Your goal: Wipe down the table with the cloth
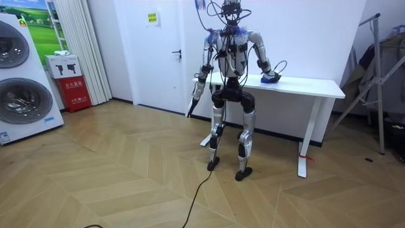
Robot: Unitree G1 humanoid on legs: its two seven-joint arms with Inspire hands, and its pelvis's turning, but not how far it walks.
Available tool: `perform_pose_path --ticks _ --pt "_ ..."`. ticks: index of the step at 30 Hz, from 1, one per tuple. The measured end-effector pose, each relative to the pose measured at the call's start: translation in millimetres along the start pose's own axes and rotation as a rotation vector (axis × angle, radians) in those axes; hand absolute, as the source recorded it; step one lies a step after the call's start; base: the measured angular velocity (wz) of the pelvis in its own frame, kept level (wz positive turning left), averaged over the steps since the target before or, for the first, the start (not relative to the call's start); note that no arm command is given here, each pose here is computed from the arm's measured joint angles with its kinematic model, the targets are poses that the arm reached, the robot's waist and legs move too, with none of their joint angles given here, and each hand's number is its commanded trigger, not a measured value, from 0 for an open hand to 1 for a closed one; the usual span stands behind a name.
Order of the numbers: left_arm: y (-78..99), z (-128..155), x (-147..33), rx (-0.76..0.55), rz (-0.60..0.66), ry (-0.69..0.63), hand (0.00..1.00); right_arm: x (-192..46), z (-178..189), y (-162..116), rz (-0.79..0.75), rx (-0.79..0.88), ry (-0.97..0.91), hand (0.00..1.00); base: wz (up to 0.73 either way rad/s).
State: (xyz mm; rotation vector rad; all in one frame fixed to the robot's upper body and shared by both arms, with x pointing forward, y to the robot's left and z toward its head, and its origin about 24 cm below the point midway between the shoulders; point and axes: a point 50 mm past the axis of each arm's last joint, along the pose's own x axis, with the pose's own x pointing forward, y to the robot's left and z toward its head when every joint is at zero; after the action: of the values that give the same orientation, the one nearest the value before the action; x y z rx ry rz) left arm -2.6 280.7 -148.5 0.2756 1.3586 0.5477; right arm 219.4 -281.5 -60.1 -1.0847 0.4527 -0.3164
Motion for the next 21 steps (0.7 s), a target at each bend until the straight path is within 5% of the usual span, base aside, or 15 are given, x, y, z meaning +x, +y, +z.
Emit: perform_pose_path --ticks 6,15,21 --pt "-8.1 10.6 0.0 -0.001 -0.021 -0.027 0.0 15.7 27.6 -2.7 0.035 -0.041 -0.019 1.0 -0.18" --pt "-17.3 33.6 1.1 0.018 -0.064 -0.075 0.0 25.9 159.8 -0.7 0.149 -0.186 -0.381 1.0 -0.15" --pt "-6.6 -2.3 -1.4 0.018 -0.039 0.023 0.0 12.7 101.0 18.6 0.162 -0.112 -0.288 1.0 0.48"
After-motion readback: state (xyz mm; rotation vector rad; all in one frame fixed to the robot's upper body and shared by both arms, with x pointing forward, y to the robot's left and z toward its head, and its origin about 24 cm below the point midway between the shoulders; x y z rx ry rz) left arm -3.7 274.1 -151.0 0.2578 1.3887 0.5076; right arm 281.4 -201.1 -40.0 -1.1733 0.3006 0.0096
